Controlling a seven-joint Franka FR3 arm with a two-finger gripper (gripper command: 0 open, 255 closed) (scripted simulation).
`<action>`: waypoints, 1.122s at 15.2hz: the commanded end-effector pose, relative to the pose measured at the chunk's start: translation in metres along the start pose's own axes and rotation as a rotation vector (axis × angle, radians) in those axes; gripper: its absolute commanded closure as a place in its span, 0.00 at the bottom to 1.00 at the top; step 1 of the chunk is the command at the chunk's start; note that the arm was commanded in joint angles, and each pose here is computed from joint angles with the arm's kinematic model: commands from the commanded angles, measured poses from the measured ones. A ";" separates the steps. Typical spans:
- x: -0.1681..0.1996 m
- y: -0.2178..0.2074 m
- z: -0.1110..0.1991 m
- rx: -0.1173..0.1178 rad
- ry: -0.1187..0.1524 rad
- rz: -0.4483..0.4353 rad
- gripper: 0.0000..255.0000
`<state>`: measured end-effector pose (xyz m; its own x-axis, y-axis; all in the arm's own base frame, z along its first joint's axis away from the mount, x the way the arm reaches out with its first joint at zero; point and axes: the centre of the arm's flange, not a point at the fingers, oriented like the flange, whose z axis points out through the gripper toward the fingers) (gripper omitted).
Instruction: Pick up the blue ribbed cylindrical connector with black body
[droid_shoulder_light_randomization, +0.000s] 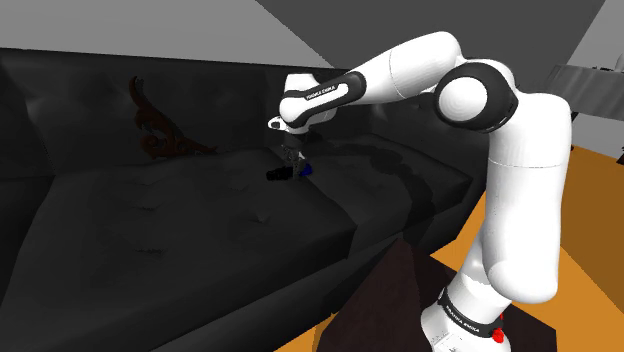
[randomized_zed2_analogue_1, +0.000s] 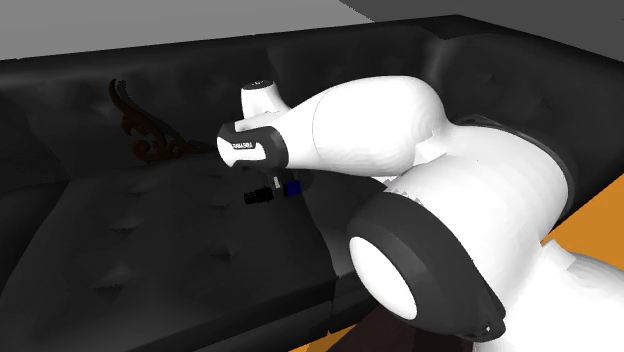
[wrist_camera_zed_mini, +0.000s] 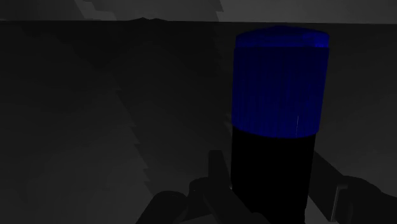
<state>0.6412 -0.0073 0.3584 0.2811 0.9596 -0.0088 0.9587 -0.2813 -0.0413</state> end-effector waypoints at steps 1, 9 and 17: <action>0.000 0.000 0.000 0.000 0.000 0.000 1.00; -0.001 -0.001 -0.026 0.000 0.000 0.000 1.00; -0.001 -0.003 -0.068 0.000 0.000 0.000 1.00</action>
<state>0.6396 -0.0080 0.4196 0.2811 0.9596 -0.0086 0.9588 -0.2812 -0.0412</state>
